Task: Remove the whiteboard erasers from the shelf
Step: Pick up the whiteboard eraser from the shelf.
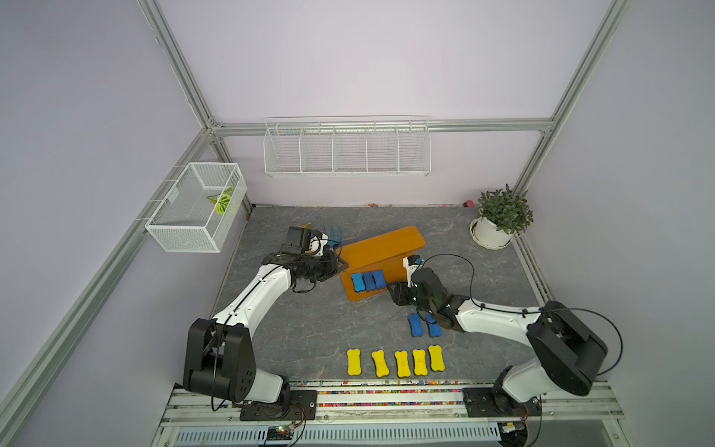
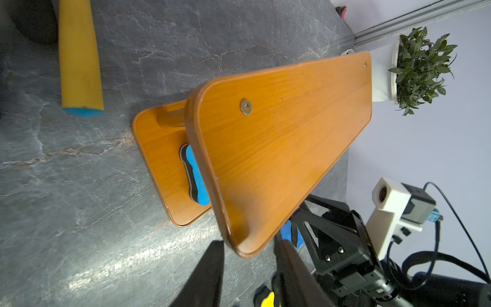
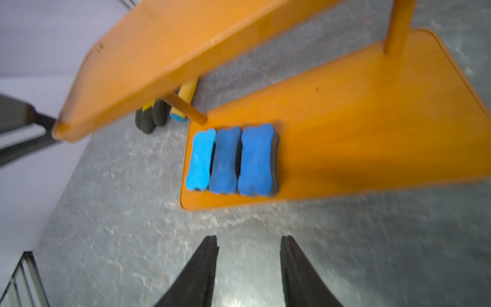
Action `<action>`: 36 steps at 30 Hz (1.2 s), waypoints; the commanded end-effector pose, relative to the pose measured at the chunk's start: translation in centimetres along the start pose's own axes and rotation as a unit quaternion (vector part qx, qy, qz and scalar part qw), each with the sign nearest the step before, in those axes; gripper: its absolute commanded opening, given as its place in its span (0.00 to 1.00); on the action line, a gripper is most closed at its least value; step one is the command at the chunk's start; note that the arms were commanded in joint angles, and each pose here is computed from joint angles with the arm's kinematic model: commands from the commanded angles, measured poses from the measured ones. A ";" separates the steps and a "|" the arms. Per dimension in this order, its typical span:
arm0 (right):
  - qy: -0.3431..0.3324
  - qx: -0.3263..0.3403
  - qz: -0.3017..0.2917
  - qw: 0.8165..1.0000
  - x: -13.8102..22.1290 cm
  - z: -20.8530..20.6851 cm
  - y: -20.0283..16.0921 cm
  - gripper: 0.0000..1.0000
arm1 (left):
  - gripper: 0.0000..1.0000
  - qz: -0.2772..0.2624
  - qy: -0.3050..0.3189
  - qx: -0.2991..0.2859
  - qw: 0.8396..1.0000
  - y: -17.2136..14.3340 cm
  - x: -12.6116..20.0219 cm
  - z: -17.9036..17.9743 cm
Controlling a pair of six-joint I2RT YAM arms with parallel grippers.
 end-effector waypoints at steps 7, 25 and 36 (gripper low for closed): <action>0.031 0.005 -0.009 0.999 -3.1 -0.2 0.8 0.44 | 0.37 0.009 0.019 0.007 1.000 -0.4 -0.8 1.0; 0.035 0.015 -0.013 0.999 -4.9 -0.7 1.1 0.44 | 0.27 0.016 0.016 0.006 1.000 -0.3 -1.3 1.2; 0.027 0.026 -0.002 0.999 -6.1 -1.4 0.8 0.43 | 0.21 0.019 0.015 0.008 1.000 -0.2 -1.5 1.2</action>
Point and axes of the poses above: each gripper's point midway between its finger pads, its own x axis back along the fingers, its own z axis along the line the jaws close on, y = z × x, the point moved 6 cm from there along x, back along the fingers, and after that the axes turned 6 degrees about -x, right-handed, at the moved point
